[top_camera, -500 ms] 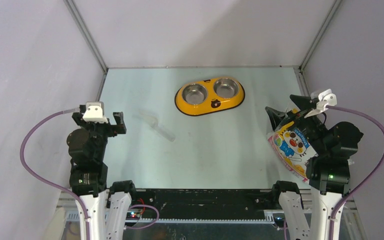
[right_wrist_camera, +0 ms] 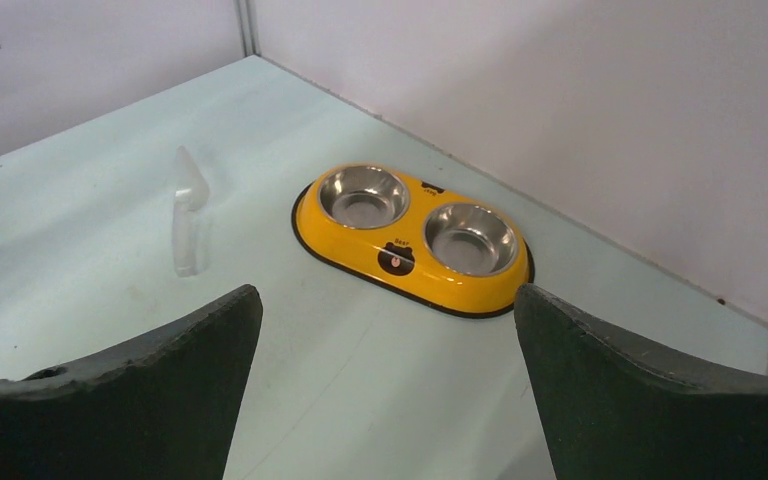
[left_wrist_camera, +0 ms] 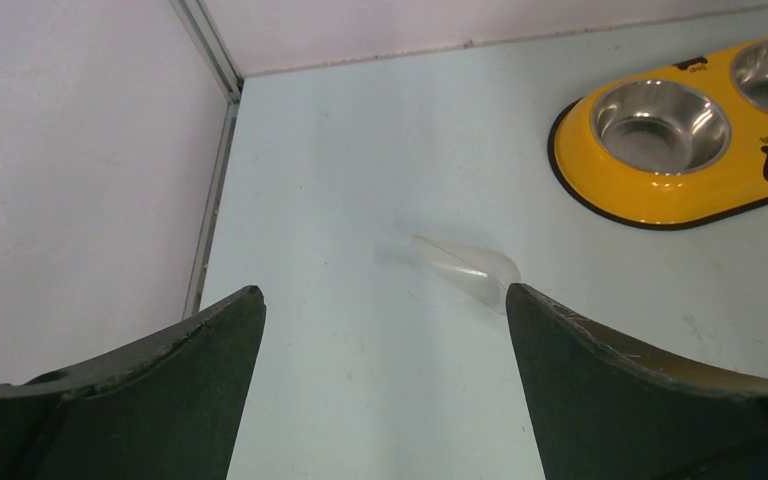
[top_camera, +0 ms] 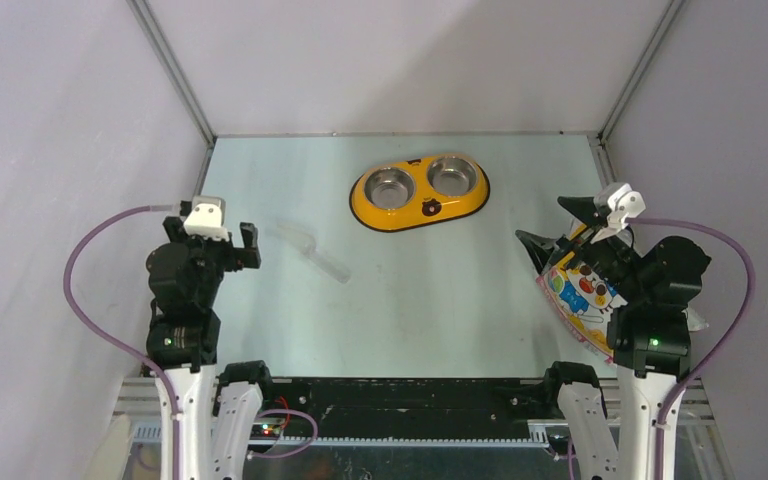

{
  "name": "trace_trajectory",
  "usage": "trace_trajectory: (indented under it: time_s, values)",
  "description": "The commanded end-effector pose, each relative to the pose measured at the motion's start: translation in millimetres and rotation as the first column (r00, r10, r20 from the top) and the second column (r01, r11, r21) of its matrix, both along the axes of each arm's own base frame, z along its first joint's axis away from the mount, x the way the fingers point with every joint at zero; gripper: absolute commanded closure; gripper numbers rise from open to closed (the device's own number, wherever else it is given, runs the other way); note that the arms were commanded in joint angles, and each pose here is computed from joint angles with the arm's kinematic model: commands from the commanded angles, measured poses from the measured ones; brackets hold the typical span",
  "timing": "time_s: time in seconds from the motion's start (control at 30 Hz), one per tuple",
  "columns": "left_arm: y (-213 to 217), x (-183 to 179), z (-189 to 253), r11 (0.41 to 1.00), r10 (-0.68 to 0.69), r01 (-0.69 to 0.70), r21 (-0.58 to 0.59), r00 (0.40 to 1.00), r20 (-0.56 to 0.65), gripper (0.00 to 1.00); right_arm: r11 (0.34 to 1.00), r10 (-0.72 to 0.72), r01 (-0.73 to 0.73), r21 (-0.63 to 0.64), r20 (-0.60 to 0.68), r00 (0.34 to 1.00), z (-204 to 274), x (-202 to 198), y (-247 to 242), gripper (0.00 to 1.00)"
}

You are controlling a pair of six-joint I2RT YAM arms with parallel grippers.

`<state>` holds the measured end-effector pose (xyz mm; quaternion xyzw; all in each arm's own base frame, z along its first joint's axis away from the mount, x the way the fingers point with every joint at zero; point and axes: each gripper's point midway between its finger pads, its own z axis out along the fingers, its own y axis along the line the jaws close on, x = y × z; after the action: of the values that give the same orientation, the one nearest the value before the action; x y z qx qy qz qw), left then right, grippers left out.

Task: Serve the pet food
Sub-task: Move the pet food bowl to the center of the board.

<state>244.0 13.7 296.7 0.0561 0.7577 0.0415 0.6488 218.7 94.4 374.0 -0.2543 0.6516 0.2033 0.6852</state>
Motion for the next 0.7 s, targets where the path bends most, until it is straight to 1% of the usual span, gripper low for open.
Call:
trace_trajectory:
  time_s: [0.0,0.23,0.33,0.4,0.43,0.53,0.57,0.6,0.63,0.67]
  values:
    - [8,12,10,0.999,0.023,-0.024,0.033,1.000,0.008,0.02,0.999,0.035,-0.035,-0.014,0.026,0.999,-2,5,3,0.00]
    - [1,36,7,0.999,-0.035,0.036,0.020,0.998,-0.050,0.02,0.999,0.046,-0.046,-0.002,0.015,0.999,-10,9,4,0.00]
    - [-8,47,10,0.996,-0.088,0.089,0.004,0.995,-0.042,0.02,0.999,0.049,-0.049,0.003,0.011,0.999,-12,11,3,0.00]
    - [-13,59,8,0.994,-0.108,0.108,-0.011,0.993,-0.056,0.02,0.999,0.051,-0.051,0.005,0.012,0.999,-13,12,3,0.00]
    - [-18,63,10,0.993,-0.116,0.116,-0.008,0.992,-0.051,0.02,0.999,0.053,-0.053,0.006,0.010,0.999,-14,12,3,0.00]
    - [-29,82,3,0.994,-0.103,0.106,0.023,0.990,-0.094,0.02,0.998,0.063,-0.063,0.006,0.009,0.998,-17,12,4,0.00]
    - [-38,86,1,0.992,-0.109,0.115,0.050,0.989,-0.103,0.02,0.998,0.068,-0.068,0.006,0.009,0.998,-17,12,5,0.00]
    - [-52,92,-3,0.986,-0.146,0.154,0.060,0.982,-0.123,0.02,0.998,0.069,-0.069,0.007,0.005,0.998,-19,13,5,0.00]
    - [-53,97,-4,0.987,-0.128,0.139,0.076,0.983,-0.128,0.02,0.997,0.071,-0.071,0.008,0.004,0.997,-19,13,5,0.00]
    - [-65,103,-9,0.982,-0.155,0.169,0.082,0.977,-0.149,0.02,0.997,0.071,-0.071,0.008,0.002,0.997,-20,13,5,0.00]
